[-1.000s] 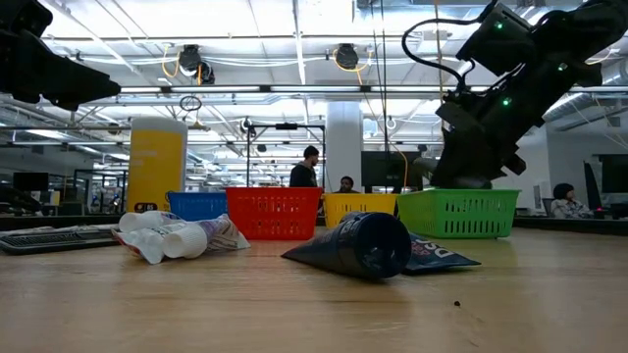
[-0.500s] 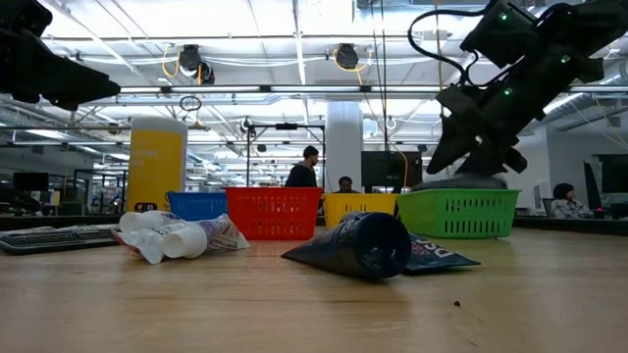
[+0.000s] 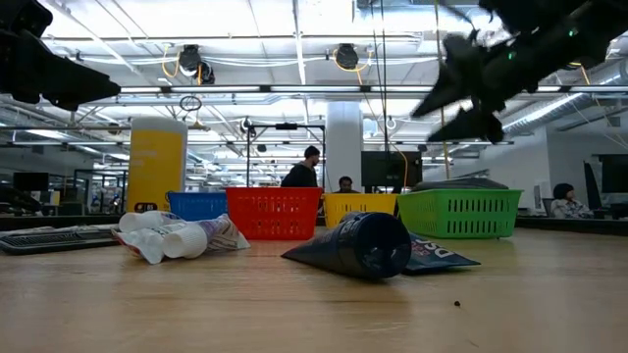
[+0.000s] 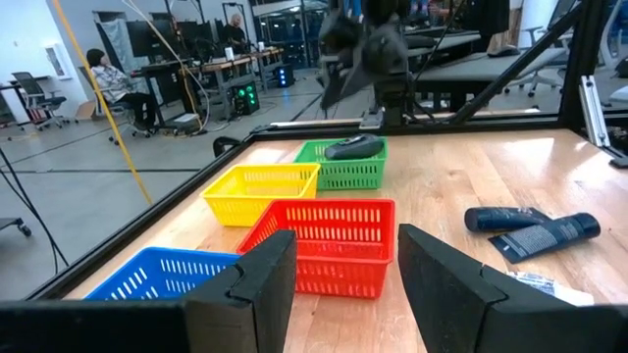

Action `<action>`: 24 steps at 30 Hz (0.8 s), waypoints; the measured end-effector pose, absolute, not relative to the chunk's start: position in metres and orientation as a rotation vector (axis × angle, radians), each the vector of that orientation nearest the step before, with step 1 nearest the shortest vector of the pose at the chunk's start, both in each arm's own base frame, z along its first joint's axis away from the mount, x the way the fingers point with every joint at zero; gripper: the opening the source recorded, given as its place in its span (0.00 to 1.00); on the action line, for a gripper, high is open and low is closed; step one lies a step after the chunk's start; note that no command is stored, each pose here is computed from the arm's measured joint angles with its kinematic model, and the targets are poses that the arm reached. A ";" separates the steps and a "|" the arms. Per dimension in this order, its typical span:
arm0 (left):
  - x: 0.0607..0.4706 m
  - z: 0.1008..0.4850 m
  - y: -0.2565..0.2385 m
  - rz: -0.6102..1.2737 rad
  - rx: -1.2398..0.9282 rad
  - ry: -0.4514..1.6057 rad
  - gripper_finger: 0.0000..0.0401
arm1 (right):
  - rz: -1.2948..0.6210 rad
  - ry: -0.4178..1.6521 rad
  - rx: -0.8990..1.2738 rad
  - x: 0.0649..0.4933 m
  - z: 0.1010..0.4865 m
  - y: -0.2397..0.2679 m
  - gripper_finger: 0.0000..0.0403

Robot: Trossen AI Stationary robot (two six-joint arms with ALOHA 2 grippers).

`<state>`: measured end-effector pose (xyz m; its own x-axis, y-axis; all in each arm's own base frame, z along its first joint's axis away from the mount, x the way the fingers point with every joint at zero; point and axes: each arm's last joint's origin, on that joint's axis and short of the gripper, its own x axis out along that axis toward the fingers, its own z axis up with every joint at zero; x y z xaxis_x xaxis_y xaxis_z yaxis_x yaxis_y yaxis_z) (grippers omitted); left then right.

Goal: Pick & Place Travel size toiletries
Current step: Put the black bomb into the blue bin

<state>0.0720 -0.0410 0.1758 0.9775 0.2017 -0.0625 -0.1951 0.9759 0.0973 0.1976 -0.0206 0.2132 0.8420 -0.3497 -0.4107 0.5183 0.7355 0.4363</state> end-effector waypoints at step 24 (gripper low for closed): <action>0.072 0.176 -0.041 0.200 0.090 0.071 0.45 | 0.541 -0.227 0.223 0.156 0.214 0.073 0.51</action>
